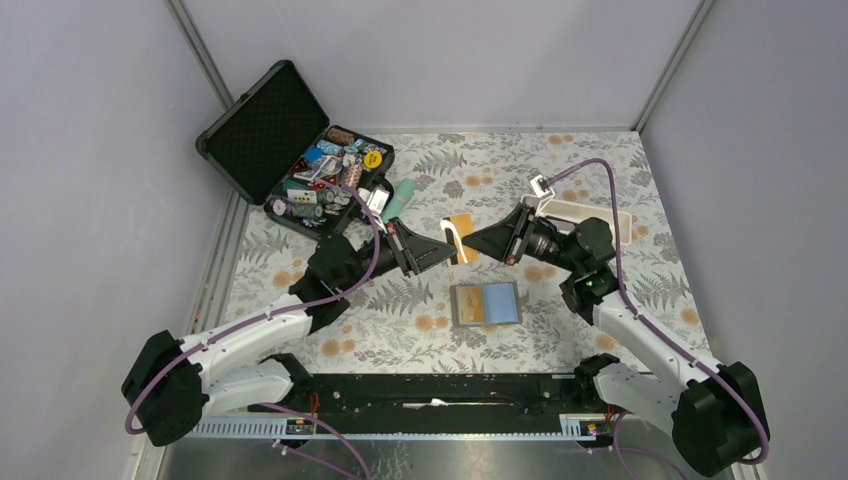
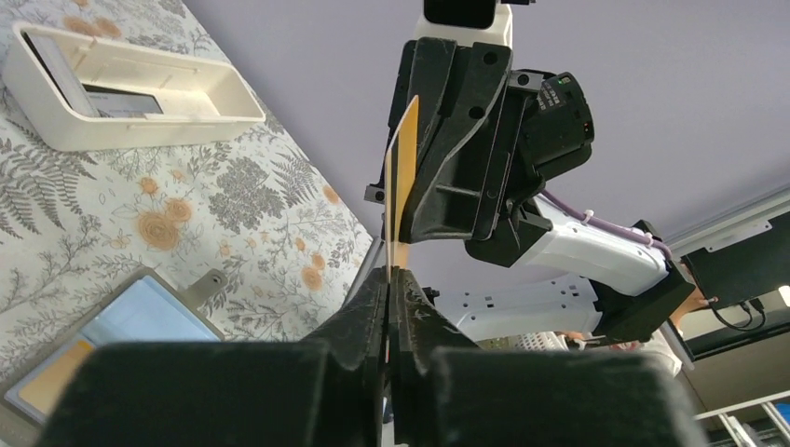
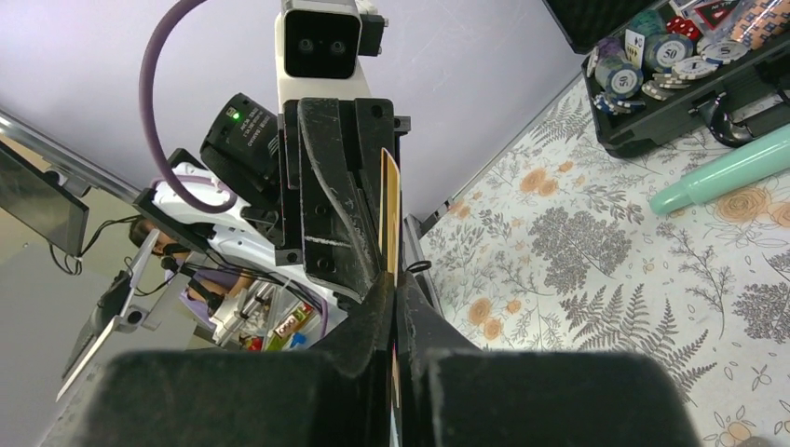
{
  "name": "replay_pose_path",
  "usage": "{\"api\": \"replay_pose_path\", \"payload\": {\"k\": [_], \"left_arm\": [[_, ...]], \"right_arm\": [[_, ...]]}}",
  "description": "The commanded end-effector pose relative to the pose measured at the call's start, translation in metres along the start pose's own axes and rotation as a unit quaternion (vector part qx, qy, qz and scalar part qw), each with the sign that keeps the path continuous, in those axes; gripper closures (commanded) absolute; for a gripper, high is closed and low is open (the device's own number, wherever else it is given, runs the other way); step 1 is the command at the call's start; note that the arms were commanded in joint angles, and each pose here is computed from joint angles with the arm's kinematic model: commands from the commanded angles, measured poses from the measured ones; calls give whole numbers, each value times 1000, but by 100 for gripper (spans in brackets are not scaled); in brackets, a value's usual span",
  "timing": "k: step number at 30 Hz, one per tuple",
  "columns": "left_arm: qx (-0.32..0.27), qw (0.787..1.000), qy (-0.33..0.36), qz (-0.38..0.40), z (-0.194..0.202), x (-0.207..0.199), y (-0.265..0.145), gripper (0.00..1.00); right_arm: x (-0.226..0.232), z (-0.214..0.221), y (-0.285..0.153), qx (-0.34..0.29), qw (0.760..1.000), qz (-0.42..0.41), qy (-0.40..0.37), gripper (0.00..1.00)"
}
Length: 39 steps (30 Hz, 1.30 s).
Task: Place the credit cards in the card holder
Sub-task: Pick up the credit card from the storage box.
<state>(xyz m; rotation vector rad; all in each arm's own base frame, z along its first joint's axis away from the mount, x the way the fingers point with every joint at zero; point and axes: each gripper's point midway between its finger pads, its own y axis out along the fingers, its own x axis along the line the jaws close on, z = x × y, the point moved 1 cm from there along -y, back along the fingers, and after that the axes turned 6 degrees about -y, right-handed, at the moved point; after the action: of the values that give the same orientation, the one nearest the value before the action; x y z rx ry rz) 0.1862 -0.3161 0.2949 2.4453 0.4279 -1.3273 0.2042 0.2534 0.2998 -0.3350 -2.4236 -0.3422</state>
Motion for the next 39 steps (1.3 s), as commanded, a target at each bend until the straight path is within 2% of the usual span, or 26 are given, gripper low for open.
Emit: {"api": "replay_pose_path", "payload": {"k": [1,4,6,8,10,13,15,18,25,28,32,39], "left_arm": [[-24,998,14,50,-14,-27,3,100],[-22,999,5,26,-9,-13,2,100],[-14,1000,-4,-8,-3,4,1,100],[-7,998,-19,-62,5,28,1,100],[6,993,-33,-111,15,51,-1,100],[26,984,-58,-165,31,77,-1,100],[41,979,-76,-185,42,88,3,100],[62,973,-100,-198,62,98,11,100],[107,958,-153,-219,111,118,34,100],[112,952,-170,-229,126,129,38,100],[108,947,-179,-245,135,142,37,100],[101,936,-177,-286,145,166,28,100]], "right_arm": [[1,2,0,3,1000,2,-13,96],[-23,5,-4,11,997,76,-21,60],[-47,7,-13,20,987,157,-34,36],[-81,12,-33,31,961,274,-34,22],[-111,24,-61,59,922,381,-28,15],[-137,49,-93,111,877,467,-16,12],[-146,67,-105,139,861,489,0,12],[-156,89,-122,167,841,515,13,4],[-176,114,-153,180,800,572,18,8],[-182,123,-157,182,798,575,17,11],[-188,131,-160,188,793,579,23,21],[-194,138,-159,188,794,577,26,50]]}}
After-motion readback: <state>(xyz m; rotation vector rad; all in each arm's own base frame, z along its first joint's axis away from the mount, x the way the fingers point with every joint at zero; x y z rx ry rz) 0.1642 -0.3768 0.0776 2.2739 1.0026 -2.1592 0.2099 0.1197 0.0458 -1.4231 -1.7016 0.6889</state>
